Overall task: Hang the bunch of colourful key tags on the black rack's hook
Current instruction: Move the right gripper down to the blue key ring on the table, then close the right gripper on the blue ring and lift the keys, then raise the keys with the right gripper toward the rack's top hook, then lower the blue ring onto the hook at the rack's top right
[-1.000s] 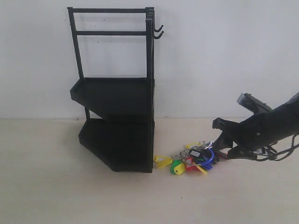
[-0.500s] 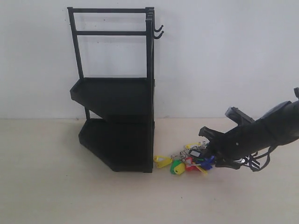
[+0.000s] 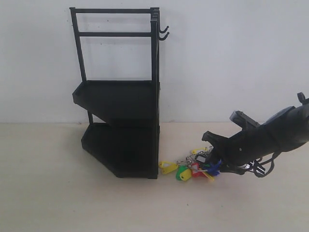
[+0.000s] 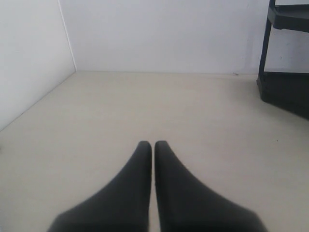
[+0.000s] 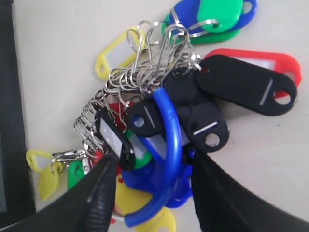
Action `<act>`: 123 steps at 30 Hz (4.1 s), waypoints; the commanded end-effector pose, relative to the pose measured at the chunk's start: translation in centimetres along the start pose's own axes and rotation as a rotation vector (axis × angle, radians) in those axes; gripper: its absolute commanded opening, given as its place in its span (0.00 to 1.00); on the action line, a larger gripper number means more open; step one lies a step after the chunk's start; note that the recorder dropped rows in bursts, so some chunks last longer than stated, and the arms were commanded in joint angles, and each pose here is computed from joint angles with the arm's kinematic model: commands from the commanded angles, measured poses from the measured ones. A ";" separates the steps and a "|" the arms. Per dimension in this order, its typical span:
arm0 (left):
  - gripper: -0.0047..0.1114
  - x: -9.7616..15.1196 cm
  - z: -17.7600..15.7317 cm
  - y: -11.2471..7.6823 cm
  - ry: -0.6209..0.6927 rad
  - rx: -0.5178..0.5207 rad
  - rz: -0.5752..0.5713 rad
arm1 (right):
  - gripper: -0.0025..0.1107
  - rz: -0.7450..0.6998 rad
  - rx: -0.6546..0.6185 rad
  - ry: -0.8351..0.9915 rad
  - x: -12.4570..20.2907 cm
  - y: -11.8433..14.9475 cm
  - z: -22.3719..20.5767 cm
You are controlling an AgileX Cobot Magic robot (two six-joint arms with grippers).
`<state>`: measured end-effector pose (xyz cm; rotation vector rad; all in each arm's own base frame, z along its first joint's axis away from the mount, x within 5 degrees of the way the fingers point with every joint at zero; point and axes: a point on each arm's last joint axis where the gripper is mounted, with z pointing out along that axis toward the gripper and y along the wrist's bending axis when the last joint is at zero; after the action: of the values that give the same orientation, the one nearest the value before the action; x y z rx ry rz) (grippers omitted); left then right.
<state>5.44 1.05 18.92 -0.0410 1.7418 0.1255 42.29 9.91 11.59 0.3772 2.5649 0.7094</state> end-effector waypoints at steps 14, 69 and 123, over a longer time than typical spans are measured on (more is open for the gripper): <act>0.08 -0.1 0.0 0.0 -0.003 0.003 -0.005 | 0.05 -0.070 -0.022 0.049 0.2 -0.2 1.2; 0.08 -0.1 0.0 0.0 -0.003 0.003 -0.005 | 0.02 -0.551 0.022 -0.358 -0.8 11.5 -23.4; 0.08 -0.1 0.0 0.0 -0.003 0.003 -0.005 | 0.02 -0.924 -0.157 -0.803 -0.2 21.1 -18.6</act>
<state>5.45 1.04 18.93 -0.0405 1.7406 0.1250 36.45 19.22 36.79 -0.4459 1.6456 0.3113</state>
